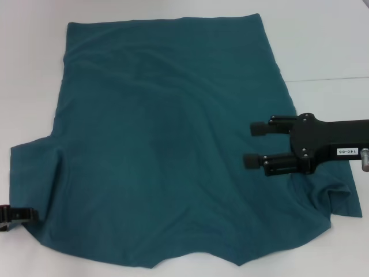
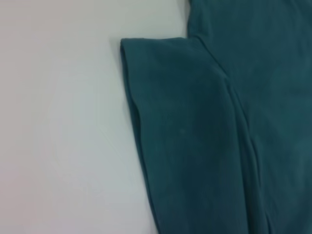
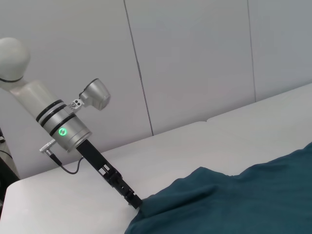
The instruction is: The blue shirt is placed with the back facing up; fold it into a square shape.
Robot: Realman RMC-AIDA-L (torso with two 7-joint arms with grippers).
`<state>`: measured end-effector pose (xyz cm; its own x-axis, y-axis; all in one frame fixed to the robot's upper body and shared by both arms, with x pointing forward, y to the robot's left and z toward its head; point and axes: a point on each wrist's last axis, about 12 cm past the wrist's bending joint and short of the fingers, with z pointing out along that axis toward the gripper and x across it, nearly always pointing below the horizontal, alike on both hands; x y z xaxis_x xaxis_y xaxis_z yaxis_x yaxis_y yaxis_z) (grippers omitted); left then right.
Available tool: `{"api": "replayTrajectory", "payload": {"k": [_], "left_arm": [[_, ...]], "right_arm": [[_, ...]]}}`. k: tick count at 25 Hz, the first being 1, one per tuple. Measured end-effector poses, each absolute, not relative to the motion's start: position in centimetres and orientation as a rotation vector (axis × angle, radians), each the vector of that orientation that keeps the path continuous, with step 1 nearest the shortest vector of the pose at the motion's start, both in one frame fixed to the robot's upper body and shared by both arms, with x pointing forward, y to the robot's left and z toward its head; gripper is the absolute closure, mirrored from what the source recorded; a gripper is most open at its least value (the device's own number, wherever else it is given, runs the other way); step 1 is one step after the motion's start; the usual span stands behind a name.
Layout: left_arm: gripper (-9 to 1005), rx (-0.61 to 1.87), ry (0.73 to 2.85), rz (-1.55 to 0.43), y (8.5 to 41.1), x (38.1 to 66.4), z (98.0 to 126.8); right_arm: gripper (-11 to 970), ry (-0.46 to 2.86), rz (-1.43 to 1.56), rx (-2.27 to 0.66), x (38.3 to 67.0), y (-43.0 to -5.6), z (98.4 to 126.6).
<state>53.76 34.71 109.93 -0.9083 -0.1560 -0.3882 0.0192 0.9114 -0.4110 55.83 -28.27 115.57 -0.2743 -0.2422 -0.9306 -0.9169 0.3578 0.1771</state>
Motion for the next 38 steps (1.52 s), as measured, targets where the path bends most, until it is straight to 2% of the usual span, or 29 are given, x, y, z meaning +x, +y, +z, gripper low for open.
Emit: {"api": "replayTrajectory", "payload": {"k": [12, 17, 31, 38], "left_arm": [[161, -0.058, 2.64, -0.569, 34.2, 54.2, 109.7], [324, -0.052, 2.654, -0.587, 33.9, 54.4, 109.4], [985, -0.042, 2.644, -0.579, 33.7, 54.6, 109.4], [997, 0.019, 2.596, -0.562, 33.0, 55.2, 110.6]], "right_arm": [[93, 1.737, 0.965, -1.031, 55.8, -28.2, 115.6], [93, 1.738, 0.963, -1.031, 55.8, -28.2, 115.6], [92, 1.739, 0.97, -1.028, 55.8, -28.1, 115.6], [92, 1.738, 0.972, -1.027, 55.8, -28.1, 115.6]]}}
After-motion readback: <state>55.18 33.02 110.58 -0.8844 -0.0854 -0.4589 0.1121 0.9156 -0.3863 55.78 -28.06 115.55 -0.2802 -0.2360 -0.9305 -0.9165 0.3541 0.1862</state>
